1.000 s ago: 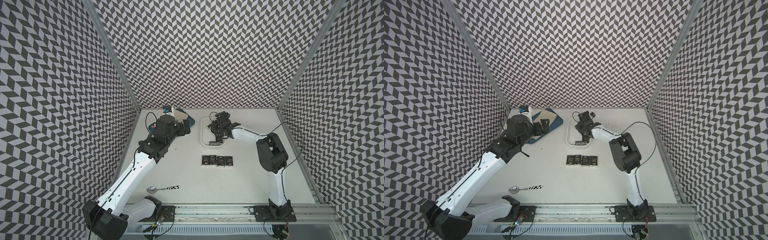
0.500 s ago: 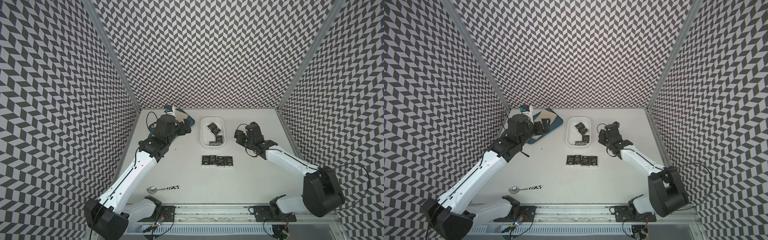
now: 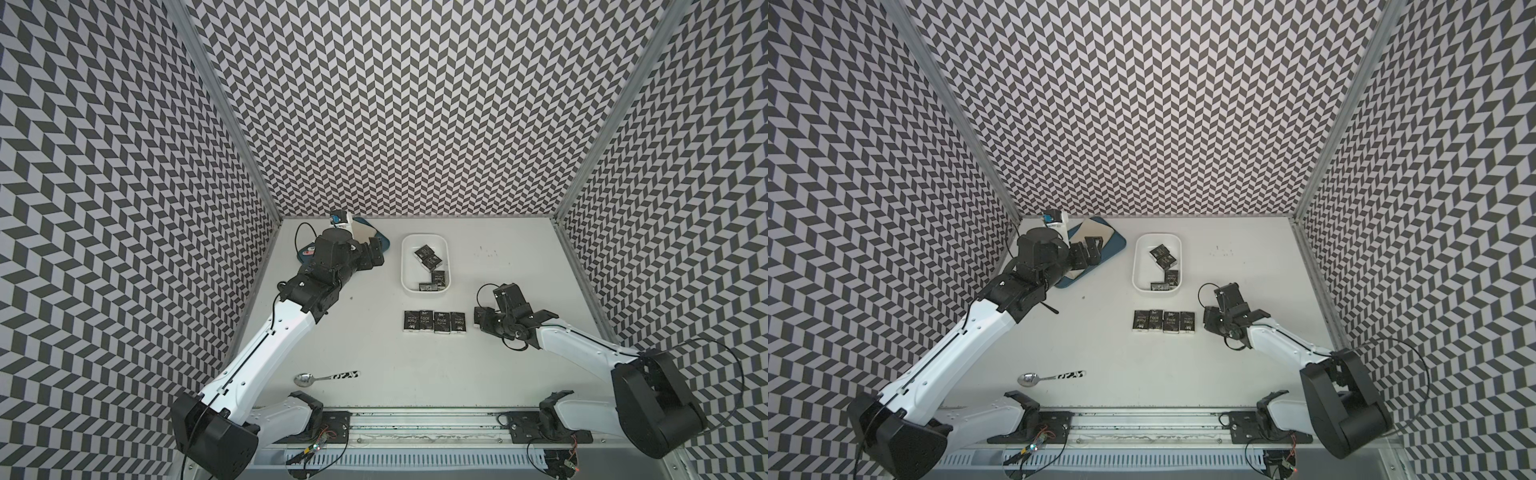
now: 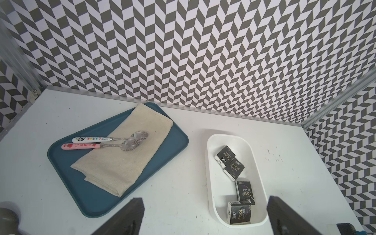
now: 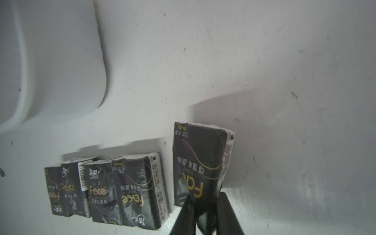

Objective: Take the pocket tissues out of the storage box
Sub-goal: Place the pocket tissues at the center of the board.

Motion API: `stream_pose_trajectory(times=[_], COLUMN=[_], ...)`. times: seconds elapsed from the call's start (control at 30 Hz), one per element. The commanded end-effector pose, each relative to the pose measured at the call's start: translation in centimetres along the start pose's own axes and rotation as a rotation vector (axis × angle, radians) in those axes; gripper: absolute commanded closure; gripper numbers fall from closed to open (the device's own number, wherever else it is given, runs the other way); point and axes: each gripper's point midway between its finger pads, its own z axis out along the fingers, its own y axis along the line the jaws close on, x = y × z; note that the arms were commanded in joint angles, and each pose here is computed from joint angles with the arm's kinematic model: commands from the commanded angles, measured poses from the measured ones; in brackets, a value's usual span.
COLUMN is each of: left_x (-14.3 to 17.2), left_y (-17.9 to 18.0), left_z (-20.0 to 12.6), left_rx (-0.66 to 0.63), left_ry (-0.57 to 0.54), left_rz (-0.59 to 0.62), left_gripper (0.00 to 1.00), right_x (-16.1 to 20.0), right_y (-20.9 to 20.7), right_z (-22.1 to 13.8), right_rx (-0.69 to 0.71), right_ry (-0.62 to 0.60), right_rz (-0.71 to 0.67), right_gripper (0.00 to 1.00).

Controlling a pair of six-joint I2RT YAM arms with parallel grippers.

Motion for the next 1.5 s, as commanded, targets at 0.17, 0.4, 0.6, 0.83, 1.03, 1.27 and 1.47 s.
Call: stream_pose_trajectory(times=[0.17, 0.4, 0.6, 0.83, 1.03, 1.27, 1.47], left_x=[-1.9, -2.1, -2.2, -2.1, -2.2, -2.3, -2.3], left_y=[-0.8, -0.8, -0.7, -0.7, -0.7, -0.8, -1.2], left_z=[-0.3, -0.5, -0.7, -0.7, -0.9, -0.9, -0.7], left_rx=[0.028, 0.028, 0.021, 0.025, 0.025, 0.027, 0.045], left_ry=[-0.044, -0.047, -0.05, -0.048, -0.048, -0.049, -0.042], left_rz=[-0.009, -0.006, 0.001, -0.002, -0.003, -0.009, -0.017], left_gripper=[0.01, 0.01, 0.01, 0.01, 0.01, 0.01, 0.01], right_x=[-1.6, -3.6, -4.1, -3.1, -2.1, -1.5, -1.4], right_y=[0.2, 0.3, 0.0, -1.3, -2.0, -1.7, -1.6], right_z=[-1.2, -1.3, -0.4, 0.5, 1.3, 1.8, 1.7], right_rx=[0.026, 0.05, 0.056, 0.066, 0.062, 0.032, 0.03], right_ry=[-0.064, -0.106, -0.091, -0.071, -0.049, -0.025, -0.012], right_rz=[-0.034, -0.027, -0.018, -0.01, -0.013, -0.084, -0.16], right_gripper=[0.58, 0.56, 0.65, 0.71, 0.72, 0.78, 0.81])
